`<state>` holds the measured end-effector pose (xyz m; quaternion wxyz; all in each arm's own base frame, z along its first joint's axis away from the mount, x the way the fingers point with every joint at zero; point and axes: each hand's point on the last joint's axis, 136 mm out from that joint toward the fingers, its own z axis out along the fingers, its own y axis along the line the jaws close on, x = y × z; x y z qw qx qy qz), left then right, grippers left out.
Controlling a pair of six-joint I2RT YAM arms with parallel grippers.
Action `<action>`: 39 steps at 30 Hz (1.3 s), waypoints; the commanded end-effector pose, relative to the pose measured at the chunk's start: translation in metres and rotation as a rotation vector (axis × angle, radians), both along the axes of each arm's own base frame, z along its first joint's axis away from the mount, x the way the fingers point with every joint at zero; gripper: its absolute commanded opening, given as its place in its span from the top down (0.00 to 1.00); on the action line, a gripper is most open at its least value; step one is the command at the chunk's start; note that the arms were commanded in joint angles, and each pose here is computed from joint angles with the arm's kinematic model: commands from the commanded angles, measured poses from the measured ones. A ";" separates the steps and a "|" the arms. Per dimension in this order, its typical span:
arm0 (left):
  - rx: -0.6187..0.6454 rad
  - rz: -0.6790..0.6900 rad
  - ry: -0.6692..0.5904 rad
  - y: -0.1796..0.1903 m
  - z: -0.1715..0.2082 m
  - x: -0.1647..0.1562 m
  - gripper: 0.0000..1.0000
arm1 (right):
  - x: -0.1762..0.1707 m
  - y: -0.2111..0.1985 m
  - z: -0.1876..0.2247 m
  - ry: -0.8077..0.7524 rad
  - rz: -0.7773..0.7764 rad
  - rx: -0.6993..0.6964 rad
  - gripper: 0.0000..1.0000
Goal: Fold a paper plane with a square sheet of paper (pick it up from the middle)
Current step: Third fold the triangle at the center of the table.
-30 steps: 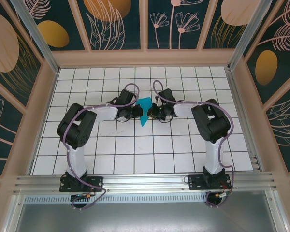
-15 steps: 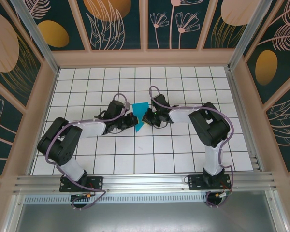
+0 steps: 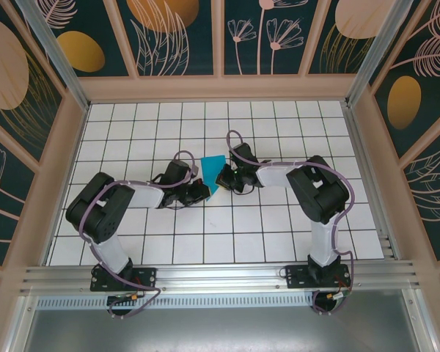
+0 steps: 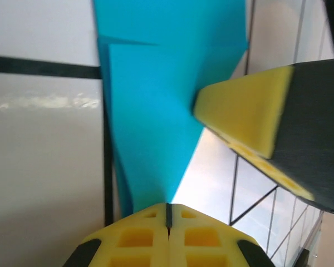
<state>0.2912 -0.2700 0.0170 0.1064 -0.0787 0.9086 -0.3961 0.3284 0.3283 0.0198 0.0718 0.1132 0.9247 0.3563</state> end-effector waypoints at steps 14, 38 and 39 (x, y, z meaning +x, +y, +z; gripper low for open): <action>0.188 0.024 0.053 0.023 -0.031 -0.005 1.00 | -0.024 0.009 0.020 -0.165 0.179 0.034 0.97; 0.274 0.022 0.113 0.039 -0.049 -0.021 1.00 | 0.011 -0.009 -0.004 -0.151 0.153 -0.054 0.98; 0.279 0.021 0.115 0.041 -0.050 -0.023 1.00 | 0.015 -0.012 -0.003 -0.156 0.146 -0.057 0.98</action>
